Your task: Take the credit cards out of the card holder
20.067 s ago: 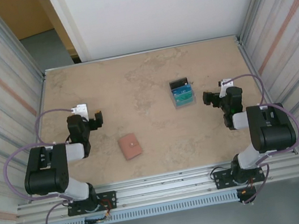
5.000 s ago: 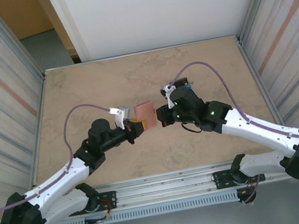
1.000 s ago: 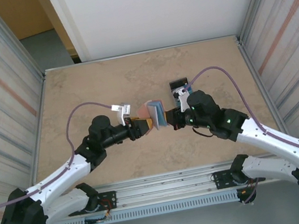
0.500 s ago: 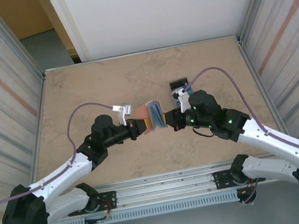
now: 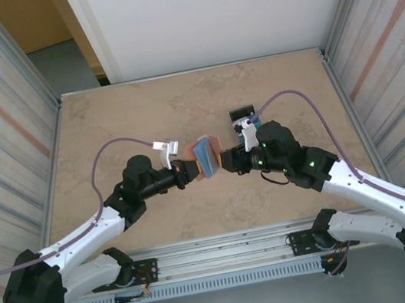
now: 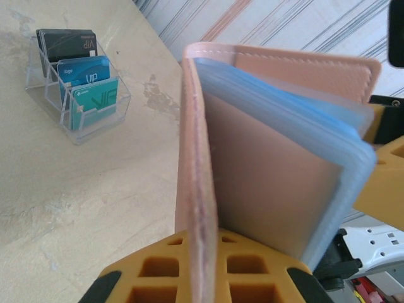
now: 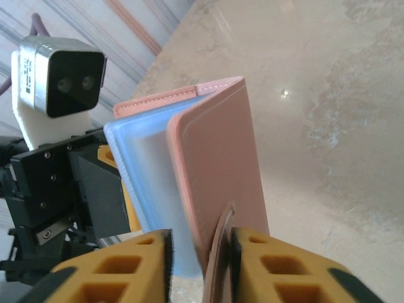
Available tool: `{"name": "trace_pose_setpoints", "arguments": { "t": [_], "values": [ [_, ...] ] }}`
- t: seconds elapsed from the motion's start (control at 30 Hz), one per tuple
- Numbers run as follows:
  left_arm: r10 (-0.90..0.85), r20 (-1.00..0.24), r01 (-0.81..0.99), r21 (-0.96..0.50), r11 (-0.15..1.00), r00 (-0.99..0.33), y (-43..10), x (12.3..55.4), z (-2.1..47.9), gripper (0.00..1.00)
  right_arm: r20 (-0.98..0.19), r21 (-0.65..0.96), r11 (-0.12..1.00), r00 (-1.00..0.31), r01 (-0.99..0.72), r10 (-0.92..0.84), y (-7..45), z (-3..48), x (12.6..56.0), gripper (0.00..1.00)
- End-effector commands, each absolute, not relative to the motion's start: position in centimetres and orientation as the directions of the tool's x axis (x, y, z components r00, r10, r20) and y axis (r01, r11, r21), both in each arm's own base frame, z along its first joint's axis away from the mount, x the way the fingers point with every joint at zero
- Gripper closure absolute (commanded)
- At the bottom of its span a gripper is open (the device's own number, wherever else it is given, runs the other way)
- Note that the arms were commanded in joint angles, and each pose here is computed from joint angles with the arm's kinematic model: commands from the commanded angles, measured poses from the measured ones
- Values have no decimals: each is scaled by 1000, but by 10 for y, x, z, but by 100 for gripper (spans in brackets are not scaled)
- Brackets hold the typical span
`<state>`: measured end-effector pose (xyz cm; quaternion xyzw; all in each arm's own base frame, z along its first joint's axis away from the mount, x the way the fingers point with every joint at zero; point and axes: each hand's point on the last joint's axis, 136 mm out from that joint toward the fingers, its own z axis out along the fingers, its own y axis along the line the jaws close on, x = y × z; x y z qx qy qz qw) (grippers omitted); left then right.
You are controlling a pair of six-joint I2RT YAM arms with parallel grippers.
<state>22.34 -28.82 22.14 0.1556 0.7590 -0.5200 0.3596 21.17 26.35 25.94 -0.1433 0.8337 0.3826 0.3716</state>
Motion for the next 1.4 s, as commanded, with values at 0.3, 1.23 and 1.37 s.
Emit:
{"name": "trace_pose_setpoints", "arguments": {
  "t": [0.3, 1.23, 1.37],
  "values": [
    [-184, -703, 640, -705, 305, -687, -300, 222, 258, 100, -786, 451, 685, -618, -571, 2, 268, 268, 218, 34],
    [-150, -683, 646, -727, 230, -715, -312, 217, 260, 100, -791, 354, 738, -605, -574, -90, 268, 242, 226, 5],
    [-151, -683, 646, -728, 230, -715, -312, 217, 259, 100, -795, 358, 739, -602, -570, -79, 266, 243, 225, 9]
  ]
}}
